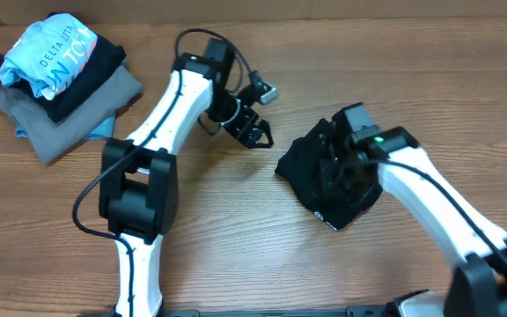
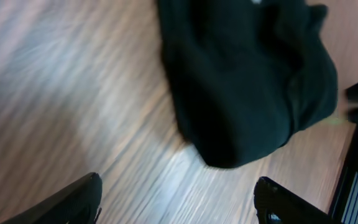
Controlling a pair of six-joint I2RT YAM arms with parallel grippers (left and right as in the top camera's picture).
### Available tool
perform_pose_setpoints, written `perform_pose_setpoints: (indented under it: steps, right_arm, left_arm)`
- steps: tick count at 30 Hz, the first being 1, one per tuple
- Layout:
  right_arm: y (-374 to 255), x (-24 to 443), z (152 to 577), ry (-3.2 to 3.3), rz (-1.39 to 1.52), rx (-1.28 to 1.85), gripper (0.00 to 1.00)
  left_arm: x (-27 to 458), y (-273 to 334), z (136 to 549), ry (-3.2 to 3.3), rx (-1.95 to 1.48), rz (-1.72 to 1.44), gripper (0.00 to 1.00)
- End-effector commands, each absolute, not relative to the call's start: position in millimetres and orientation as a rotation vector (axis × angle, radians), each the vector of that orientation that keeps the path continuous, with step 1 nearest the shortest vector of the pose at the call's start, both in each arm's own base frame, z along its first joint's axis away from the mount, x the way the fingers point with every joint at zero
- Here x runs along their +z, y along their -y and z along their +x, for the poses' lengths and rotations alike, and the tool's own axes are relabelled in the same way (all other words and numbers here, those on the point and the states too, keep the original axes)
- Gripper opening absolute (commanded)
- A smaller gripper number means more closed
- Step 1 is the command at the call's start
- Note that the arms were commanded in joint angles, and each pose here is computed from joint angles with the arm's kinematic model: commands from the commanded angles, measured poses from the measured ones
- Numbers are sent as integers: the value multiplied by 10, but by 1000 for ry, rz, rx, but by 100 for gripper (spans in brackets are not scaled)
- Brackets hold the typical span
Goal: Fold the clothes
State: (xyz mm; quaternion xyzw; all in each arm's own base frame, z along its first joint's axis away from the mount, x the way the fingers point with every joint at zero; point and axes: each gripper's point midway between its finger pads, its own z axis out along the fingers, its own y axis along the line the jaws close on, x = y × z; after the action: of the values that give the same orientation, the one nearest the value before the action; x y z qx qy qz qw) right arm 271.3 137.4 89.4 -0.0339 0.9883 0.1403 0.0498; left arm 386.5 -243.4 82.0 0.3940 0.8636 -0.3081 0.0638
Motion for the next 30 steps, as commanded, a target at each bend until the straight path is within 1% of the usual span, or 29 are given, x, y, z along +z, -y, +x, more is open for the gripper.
perform_pose_setpoints:
  steps: [1, 5, 6, 7, 10, 19, 22, 27, 30]
  right_arm:
    - [-1360, 1078, 2699, -2979, 69, 481, 25]
    - [-1265, 1029, 2555, -3053, 350, 461, 25]
    - [-1254, 1003, 2518, -3069, 396, 453, 25]
    - [-1240, 981, 2485, -3080, 442, 443, 27]
    - [-1164, 905, 2435, -3090, 552, 378, 28]
    - [-952, 810, 2386, -3095, 714, 330, 29]
    - [-967, 753, 2346, -3107, 719, 347, 31]
    - [-1204, 513, 2237, -3125, 696, 573, 29]
    - [-1172, 302, 2161, -3107, 801, 560, 17]
  left_arm:
    - [905, 2706, 3728, -2504, -927, 1353, 77]
    - [742, 2791, 3551, -2539, -842, 1454, 65]
    - [715, 2815, 3499, -2537, -849, 1475, 63]
    - [683, 2849, 3425, -2533, -865, 1504, 59]
    - [602, 2870, 3294, -2552, -865, 1547, 49]
    - [448, 2700, 3141, -2653, -854, 1551, 35]
    - [460, 2670, 3073, -2690, -875, 1545, 34]
    - [514, 2712, 2997, -2697, -960, 1525, 34]
    - [514, 2692, 2975, -2712, -959, 1527, 34]
